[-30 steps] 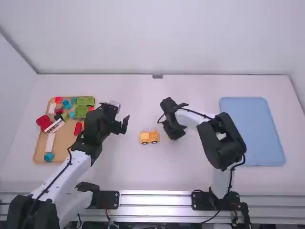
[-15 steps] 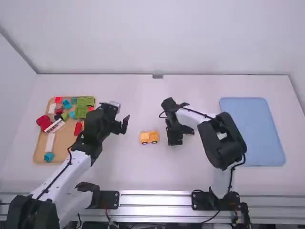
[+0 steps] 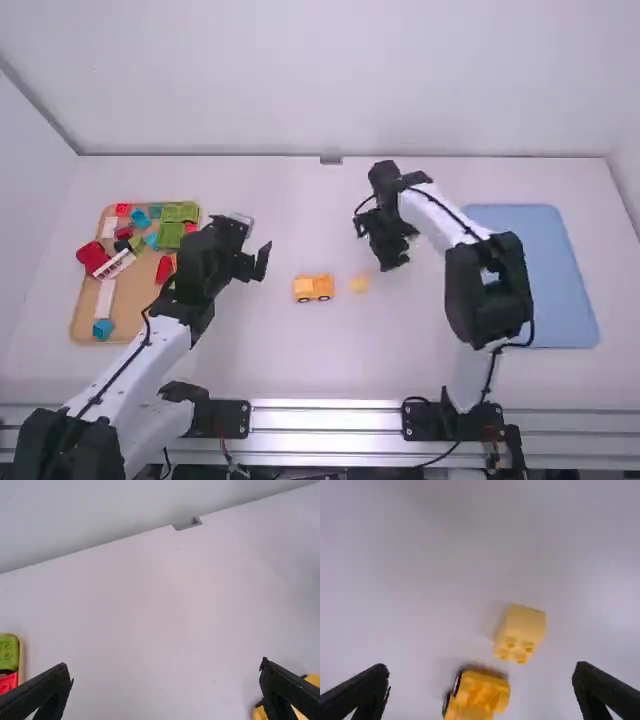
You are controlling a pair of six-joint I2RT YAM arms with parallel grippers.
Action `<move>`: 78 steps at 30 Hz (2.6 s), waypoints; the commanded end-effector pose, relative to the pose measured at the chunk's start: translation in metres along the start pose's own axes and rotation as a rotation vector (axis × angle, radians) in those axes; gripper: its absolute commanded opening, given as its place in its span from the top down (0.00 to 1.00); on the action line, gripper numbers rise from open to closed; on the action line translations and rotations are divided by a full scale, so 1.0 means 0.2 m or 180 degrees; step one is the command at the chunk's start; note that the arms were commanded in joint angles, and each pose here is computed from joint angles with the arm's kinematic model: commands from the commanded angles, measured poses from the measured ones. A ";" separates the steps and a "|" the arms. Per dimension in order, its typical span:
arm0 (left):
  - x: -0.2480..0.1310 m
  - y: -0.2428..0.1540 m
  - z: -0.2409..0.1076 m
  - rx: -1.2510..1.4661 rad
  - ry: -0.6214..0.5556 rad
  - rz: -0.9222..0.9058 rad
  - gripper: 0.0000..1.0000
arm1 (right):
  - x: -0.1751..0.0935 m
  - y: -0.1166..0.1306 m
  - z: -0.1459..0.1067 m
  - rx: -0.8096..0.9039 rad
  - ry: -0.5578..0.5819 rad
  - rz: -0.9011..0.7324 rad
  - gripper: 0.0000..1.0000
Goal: Assemble lego blocks to make yellow taxi
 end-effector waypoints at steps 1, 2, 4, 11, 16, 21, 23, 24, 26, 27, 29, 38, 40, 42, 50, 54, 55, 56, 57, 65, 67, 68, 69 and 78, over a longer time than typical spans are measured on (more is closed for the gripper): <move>0.00 -0.01 -0.02 0.0034 0.0043 -0.0038 0.01 | -0.15 0.06 0.04 -0.1827 -0.0150 0.0261 0.02; 0.00 -0.01 -0.03 0.0032 0.0057 -0.0035 0.01 | -0.16 0.07 0.08 -0.2287 -0.0312 0.0259 0.02; 0.00 -0.01 -0.03 0.0031 0.0070 -0.0039 0.01 | -0.18 0.08 0.16 -0.2803 -0.0589 0.0173 0.02; 0.00 -0.02 -0.09 -0.0011 0.0281 -0.0058 0.01 | -0.23 0.11 0.35 -0.3936 -0.1135 0.0058 0.02; -0.01 -0.06 -0.12 -0.0034 0.0364 -0.0287 0.01 | -0.25 0.20 0.20 -0.5536 -0.0953 0.1039 0.02; -0.02 -0.16 -0.11 0.0247 0.0160 -0.0920 0.01 | -0.33 0.07 -0.05 -0.7488 -0.0819 0.2612 0.02; -0.06 -0.27 -0.14 0.0897 -0.0055 -0.1593 0.01 | -0.33 -0.01 -0.08 -0.7853 -0.0856 0.2957 0.02; -0.08 -0.31 -0.15 0.1097 -0.0136 -0.1802 0.01 | -0.32 -0.03 -0.08 -0.7921 -0.0866 0.2987 0.02; -0.12 -0.38 -0.18 0.1478 -0.0350 -0.2267 0.01 | -0.29 -0.07 -0.08 -0.8050 -0.0886 0.3023 0.02; -0.13 -0.39 -0.19 0.1576 -0.0409 -0.2407 0.01 | -0.27 -0.09 -0.08 -0.8083 -0.0878 0.3029 0.02; -0.12 -0.41 -0.20 0.1624 -0.0447 -0.2556 0.01 | -0.25 -0.11 -0.08 -0.8108 -0.0855 0.3059 0.02; 0.06 -0.43 -0.28 0.1418 -0.0513 -0.2847 0.01 | -0.12 -0.16 -0.08 -0.8320 -0.0906 0.2957 0.02; 0.09 -0.44 -0.32 0.1453 -0.0555 -0.2955 0.01 | -0.07 -0.16 -0.08 -0.8278 -0.0834 0.2855 0.02; 0.12 -0.45 -0.36 0.1460 -0.0589 -0.3065 0.01 | 0.00 -0.17 -0.08 -0.8226 -0.0865 0.2819 0.02; 0.29 -0.43 -0.47 0.1281 -0.0336 -0.3132 0.01 | 0.28 -0.17 -0.12 -0.7802 -0.1155 0.2619 0.02; 0.33 -0.43 -0.47 0.1208 -0.0229 -0.3159 0.01 | 0.36 -0.19 -0.13 -0.7557 -0.1297 0.2552 0.02; 0.33 -0.43 -0.47 0.1199 -0.0217 -0.3158 0.01 | 0.37 -0.20 -0.13 -0.7534 -0.1315 0.2557 0.02; 0.33 -0.43 -0.47 0.1187 -0.0204 -0.3160 0.01 | 0.38 -0.22 -0.13 -0.7490 -0.1342 0.2603 0.02; 0.33 -0.43 -0.47 0.1193 -0.0206 -0.3168 0.01 | 0.39 -0.23 -0.13 -0.7465 -0.1372 0.2635 0.02; 0.34 -0.42 -0.47 0.1189 -0.0214 -0.3149 0.01 | 0.36 -0.35 -0.09 -0.7199 -0.1711 0.3246 0.02; 0.34 -0.42 -0.47 0.1196 -0.0225 -0.3142 0.01 | 0.38 -0.35 -0.08 -0.7202 -0.1719 0.3235 0.02; 0.34 -0.42 -0.47 0.1197 -0.0224 -0.3145 0.01 | 0.39 -0.33 -0.08 -0.7214 -0.1752 0.3243 0.02; 0.34 -0.42 -0.47 0.1196 -0.0223 -0.3144 0.01 | 0.40 -0.32 -0.08 -0.7209 -0.1734 0.3248 0.02; 0.33 -0.42 -0.47 0.1030 -0.0137 -0.3167 0.01 | 0.52 -0.31 -0.03 -0.7219 -0.1485 0.3310 0.05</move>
Point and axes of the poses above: each hand's point on the last joint's axis, 136 mm out from that joint toward the fingers, its own x axis out along the fingers, its own y axis along the line the jaws close on, z = x × y, the point moved 6 cm from there along -x, back along the fingers, and after that the axes turned 6 degrees about -x, right-handed, at the moved point
